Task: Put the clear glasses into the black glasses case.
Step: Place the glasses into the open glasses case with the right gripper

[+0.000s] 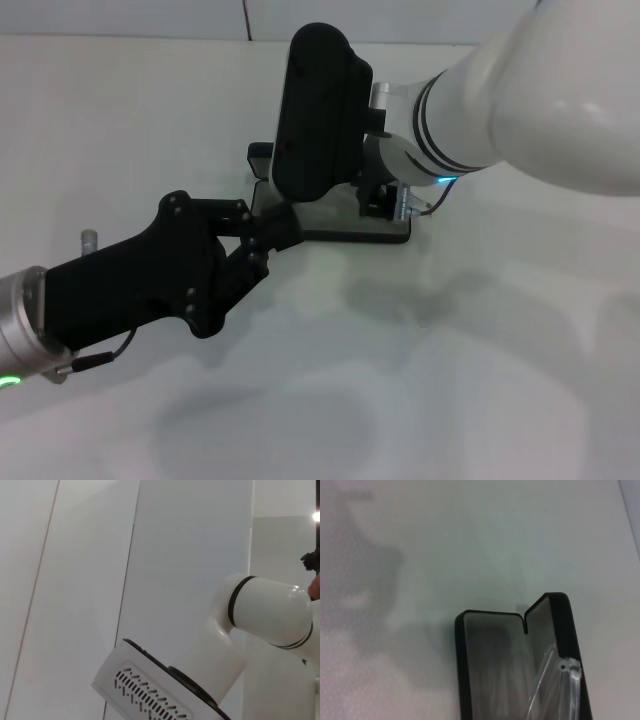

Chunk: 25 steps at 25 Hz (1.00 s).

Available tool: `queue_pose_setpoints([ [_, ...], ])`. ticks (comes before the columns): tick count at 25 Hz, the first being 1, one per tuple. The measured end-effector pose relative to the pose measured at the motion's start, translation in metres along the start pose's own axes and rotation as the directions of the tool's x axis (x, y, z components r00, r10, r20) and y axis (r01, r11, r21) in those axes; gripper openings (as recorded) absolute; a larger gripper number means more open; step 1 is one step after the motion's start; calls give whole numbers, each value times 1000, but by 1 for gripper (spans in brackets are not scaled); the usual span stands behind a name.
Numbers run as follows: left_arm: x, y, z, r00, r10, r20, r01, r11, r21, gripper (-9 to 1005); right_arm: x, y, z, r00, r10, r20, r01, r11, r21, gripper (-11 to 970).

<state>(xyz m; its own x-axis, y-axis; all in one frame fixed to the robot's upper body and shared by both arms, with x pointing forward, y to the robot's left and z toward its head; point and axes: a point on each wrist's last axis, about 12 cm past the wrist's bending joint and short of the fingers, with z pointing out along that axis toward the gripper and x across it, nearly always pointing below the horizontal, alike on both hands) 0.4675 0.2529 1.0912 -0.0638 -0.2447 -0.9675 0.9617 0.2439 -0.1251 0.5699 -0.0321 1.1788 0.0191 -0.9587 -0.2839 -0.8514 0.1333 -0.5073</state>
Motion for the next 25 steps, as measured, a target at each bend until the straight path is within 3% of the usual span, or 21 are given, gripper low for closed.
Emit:
queue_pose_setpoints([
  [18,0,0,-1,1000,1,-8,-1,1000,1,83,-8,6,-2,999,-36,6,36,999,-5,58],
  [25,-19,0,-37,993,68,-92,-70,997,-17,83,-8,12,0,999,-46,4,46,999,-20,58],
])
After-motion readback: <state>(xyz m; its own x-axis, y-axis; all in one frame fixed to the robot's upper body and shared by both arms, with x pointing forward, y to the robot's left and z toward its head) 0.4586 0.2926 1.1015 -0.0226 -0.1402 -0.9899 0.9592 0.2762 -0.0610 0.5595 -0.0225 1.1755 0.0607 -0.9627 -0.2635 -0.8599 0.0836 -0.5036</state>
